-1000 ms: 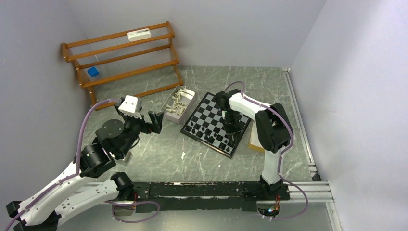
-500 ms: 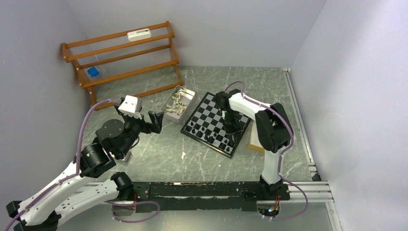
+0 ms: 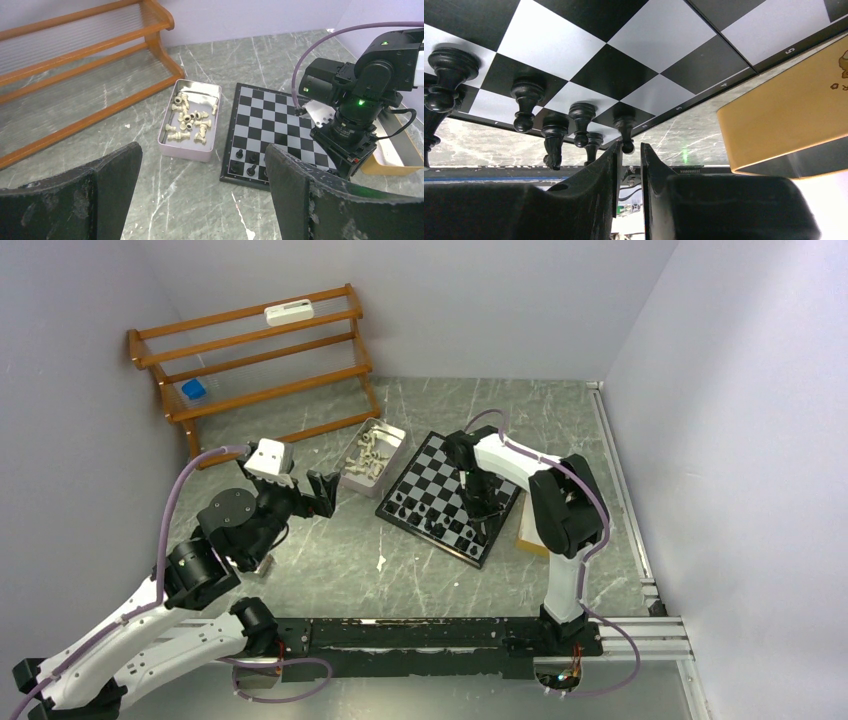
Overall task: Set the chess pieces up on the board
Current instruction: Place the chess piece on the chessboard.
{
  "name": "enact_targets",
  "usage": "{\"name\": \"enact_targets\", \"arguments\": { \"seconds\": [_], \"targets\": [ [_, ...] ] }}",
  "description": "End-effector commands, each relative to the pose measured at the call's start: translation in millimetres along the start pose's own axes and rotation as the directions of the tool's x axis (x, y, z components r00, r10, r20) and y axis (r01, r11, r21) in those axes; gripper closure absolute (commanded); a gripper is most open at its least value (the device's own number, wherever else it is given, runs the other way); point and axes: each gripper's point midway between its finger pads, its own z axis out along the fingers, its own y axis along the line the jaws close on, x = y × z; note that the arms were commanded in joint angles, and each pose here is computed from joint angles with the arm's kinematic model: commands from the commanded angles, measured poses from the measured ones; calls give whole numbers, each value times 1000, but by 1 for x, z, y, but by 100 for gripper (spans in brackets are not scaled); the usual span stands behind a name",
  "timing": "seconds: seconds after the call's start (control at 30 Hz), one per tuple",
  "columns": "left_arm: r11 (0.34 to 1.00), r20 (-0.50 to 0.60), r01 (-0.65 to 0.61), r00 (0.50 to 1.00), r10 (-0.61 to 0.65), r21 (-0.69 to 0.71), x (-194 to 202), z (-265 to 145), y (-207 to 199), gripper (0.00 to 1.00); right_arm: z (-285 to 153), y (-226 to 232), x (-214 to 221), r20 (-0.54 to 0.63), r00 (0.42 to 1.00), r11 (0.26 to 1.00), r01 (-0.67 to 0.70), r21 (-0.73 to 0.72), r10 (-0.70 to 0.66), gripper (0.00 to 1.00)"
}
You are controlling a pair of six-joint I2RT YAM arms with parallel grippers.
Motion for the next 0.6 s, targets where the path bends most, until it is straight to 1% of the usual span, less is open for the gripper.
{"name": "enact_targets", "arguments": {
  "seconds": [0.0,0.17,0.33,0.57],
  "targets": [
    [1000,28,2,1000,-1,-15,-5,0,4,3,1,2,5,-12,1000,1000,17,6,-17,76],
    [1000,28,0,1000,0,-13,-5,0,4,3,1,-2,7,-6,1000,1000,5,21,-5,75],
    [1000,29,1,1000,-1,-13,-5,0,4,3,-10,-4,3,30,1000,1000,-1,27,1,74],
    [1000,28,1,1000,-1,-5,-5,0,2,3,-40,6,-4,136,991,998,13,-67,-4,71]
  ]
}}
